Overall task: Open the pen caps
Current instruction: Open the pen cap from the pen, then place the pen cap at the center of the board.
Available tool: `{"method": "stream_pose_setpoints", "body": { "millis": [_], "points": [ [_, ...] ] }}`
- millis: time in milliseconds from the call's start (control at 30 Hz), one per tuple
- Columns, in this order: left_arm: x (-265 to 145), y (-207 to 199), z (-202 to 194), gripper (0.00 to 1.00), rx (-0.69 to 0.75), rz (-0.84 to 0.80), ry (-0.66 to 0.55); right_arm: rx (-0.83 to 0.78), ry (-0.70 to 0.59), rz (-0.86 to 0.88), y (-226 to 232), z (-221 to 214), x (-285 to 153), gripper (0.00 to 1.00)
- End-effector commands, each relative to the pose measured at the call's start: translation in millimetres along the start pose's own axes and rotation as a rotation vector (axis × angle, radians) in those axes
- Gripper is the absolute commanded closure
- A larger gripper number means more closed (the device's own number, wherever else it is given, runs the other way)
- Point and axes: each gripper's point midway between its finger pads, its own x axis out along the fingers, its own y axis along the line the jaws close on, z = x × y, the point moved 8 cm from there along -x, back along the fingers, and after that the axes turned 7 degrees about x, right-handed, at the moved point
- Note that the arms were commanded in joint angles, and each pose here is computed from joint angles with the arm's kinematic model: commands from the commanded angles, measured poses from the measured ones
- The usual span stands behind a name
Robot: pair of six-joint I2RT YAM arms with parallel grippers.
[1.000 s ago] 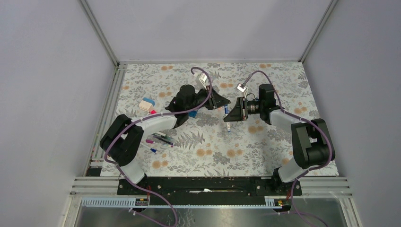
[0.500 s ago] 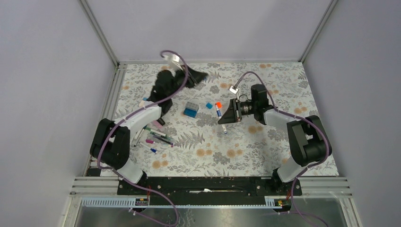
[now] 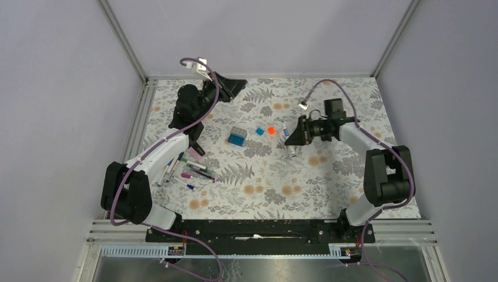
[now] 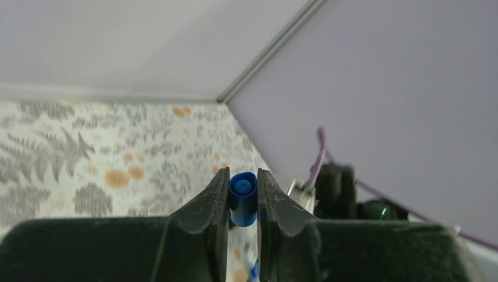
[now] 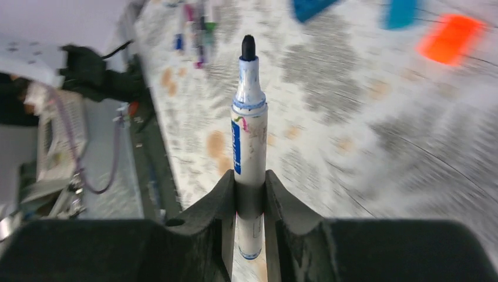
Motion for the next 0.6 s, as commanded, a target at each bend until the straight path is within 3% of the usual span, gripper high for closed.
{"method": "stream_pose_setpoints", "body": {
  "millis": [0,300,567],
  "points": [
    [-22.4,-4.8,-38.4,1.0,-0.037,-0.044,0.21,-0.034,-0.095,-0.248,-25.6,3.1,-69.4,1.0],
    [-12.5,-3.5,-149.1,1.0,0.062,0.171,0.574,0.048,-0.25,-0.423,-51.6,0.5,-126.8,0.99],
    [34.3,5.8,-217.6,1.0,0.16,0.287,0.717,0.064,-0.259,-0.446,-57.4,-1.0,-132.0,0.99]
  ]
}}
